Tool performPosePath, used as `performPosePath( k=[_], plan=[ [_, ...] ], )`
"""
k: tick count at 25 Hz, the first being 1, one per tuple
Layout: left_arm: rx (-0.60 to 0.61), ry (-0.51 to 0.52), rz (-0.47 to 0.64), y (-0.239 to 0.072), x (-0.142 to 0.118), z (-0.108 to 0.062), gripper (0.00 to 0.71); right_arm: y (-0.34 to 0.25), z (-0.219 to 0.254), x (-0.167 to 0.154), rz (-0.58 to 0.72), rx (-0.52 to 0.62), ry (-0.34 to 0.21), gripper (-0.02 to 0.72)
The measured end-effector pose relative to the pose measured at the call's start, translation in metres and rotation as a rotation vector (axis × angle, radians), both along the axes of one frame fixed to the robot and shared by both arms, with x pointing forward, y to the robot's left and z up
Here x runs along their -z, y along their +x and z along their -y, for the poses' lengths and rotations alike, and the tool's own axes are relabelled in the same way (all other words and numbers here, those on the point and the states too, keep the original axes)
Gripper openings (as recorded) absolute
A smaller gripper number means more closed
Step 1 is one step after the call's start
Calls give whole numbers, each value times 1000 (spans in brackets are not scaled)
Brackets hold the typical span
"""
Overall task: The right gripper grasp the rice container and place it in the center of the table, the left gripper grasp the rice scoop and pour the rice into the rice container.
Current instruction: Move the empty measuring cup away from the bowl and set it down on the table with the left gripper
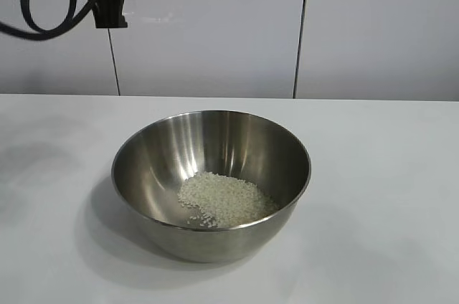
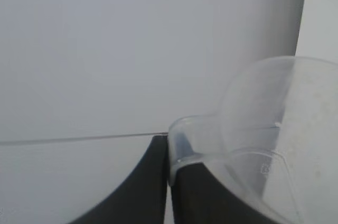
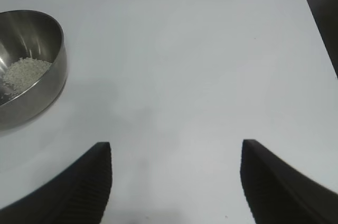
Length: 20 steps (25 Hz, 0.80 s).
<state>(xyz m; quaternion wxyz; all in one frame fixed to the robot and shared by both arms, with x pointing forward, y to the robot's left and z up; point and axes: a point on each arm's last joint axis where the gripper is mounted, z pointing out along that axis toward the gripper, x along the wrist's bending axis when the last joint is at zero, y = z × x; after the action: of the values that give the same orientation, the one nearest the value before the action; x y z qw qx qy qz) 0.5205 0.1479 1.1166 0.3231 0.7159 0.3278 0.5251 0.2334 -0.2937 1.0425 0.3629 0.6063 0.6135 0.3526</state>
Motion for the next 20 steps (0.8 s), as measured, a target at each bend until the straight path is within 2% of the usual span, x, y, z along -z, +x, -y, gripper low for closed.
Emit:
performPosePath(
  k=[3,5,9,12,16,18,20],
  plan=[
    [-31,-239,-32,6,-7,-24,6,0,0,0,0,0,0,472],
    [-29,-335,-73,12,0,-37,6,0,0,0,0,0,0,472],
    [-16,-423,-192,16,31,-63,6,0,0,0,0,0,0,472],
    [-47,-463,-260,16,52,-91,6,0,0,0,0,0,0,472],
    [-111,-662,-315,13,67,-123,6,0,0,0,0,0,0,472],
    [-123,-742,-319,11,72,-132,6,0,0,0,0,0,0,472],
    [-94,-768,-306,10,72,-134,6,0,0,0,0,0,0,472]
  ],
)
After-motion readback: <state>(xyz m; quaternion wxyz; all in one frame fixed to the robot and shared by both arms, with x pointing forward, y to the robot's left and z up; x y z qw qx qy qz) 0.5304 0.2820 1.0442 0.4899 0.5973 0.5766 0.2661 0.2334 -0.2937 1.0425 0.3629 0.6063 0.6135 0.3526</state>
